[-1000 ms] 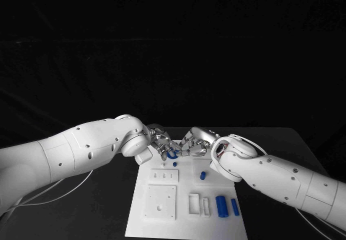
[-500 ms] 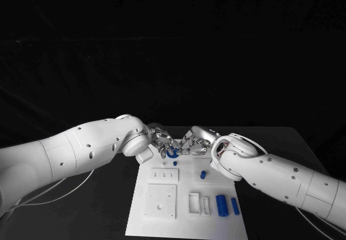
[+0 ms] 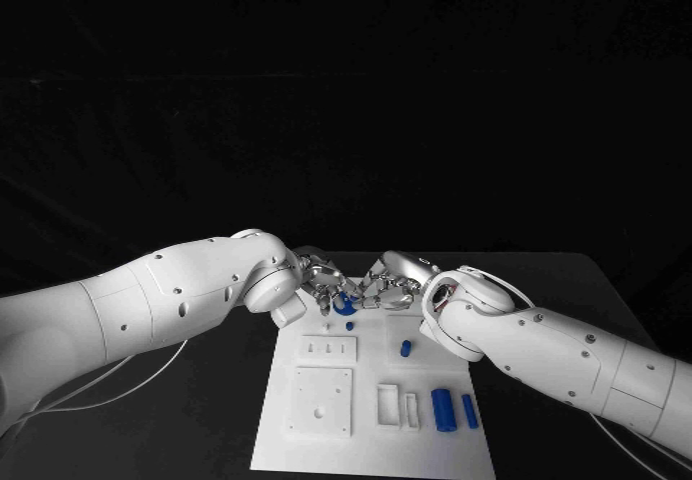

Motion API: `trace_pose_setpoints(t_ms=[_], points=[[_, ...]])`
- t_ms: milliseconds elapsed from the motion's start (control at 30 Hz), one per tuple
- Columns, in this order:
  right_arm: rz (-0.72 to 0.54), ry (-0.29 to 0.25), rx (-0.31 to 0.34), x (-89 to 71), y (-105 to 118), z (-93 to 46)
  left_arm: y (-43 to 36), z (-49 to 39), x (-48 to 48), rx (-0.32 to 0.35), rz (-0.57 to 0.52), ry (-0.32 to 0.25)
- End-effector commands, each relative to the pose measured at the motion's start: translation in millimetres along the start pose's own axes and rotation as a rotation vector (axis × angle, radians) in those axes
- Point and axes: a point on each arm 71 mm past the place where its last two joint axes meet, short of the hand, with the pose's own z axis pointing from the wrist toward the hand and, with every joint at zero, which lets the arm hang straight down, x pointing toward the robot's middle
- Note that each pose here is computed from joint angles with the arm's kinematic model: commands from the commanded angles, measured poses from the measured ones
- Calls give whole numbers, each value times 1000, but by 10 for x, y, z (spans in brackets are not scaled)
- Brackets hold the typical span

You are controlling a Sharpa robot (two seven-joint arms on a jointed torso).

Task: Assemble the parts on the task board

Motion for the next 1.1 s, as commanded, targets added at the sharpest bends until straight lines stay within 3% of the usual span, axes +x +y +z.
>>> trace_pose_setpoints(t_ms=[33,1100], points=[[-5,-5,-19,11,37,8,-34,6,44,14,-19,20],[0,-47,-20,-4,-3,8,30,43,79,16,-25,32]])
